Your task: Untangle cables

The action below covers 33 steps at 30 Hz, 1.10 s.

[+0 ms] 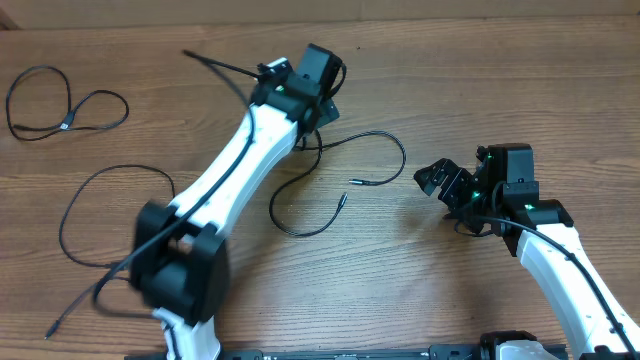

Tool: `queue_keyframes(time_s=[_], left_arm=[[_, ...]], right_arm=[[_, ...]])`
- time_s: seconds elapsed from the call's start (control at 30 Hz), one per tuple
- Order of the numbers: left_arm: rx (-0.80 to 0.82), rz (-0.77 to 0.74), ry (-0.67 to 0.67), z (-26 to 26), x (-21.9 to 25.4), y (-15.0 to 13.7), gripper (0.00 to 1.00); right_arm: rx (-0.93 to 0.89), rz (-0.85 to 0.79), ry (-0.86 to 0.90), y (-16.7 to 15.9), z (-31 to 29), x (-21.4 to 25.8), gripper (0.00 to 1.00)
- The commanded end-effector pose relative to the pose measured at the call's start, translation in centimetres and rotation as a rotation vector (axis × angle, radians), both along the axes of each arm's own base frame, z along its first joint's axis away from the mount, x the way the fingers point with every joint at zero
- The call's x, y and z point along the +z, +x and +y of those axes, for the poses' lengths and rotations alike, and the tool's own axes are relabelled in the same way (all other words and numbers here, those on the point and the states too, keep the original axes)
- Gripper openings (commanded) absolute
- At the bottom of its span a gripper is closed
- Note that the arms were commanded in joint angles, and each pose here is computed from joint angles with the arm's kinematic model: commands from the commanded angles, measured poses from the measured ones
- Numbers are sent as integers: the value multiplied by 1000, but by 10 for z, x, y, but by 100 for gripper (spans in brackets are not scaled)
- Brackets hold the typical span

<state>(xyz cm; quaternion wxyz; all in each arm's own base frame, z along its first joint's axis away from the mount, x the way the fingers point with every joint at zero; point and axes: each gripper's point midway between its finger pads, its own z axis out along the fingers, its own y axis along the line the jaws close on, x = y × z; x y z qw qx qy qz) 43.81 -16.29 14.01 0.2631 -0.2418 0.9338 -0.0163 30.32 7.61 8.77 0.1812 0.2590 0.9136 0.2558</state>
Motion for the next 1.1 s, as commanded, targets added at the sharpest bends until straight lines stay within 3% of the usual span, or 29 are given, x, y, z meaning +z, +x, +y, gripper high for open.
queue_keyframes(time_s=[0.0,0.17,0.27,0.4,0.47,0.53,0.77,0.87,0.97,1.07], left_arm=[[29,-3,1,19,6,-15,100],[197,158,-33,49,-12,-54,100],[195,213,-95,45,-28,-61,100],[135,188,-172,26,-43,-53,100],[-11,143,-191,5,-45,-44,100],[-178,94,-170,-16,-45,-39,100],[-305,16,-105,-44,-48,-31,100],[-300,10,-23,-36,-57,-27,100],[-203,36,-74,-37,-70,-28,99],[-210,55,-107,-48,-82,-29,100]], right_arm=[[0,-19,-4,5,0,5,100],[0,-19,-4,5,0,5,100],[0,-19,-4,5,0,5,100],[0,-19,-4,5,0,5,100],[0,-19,-4,5,0,5,100],[0,-19,-4,5,0,5,100],[0,-19,-4,5,0,5,100],[0,-19,-4,5,0,5,100],[0,-19,-4,5,0,5,100],[0,-19,-4,5,0,5,100]])
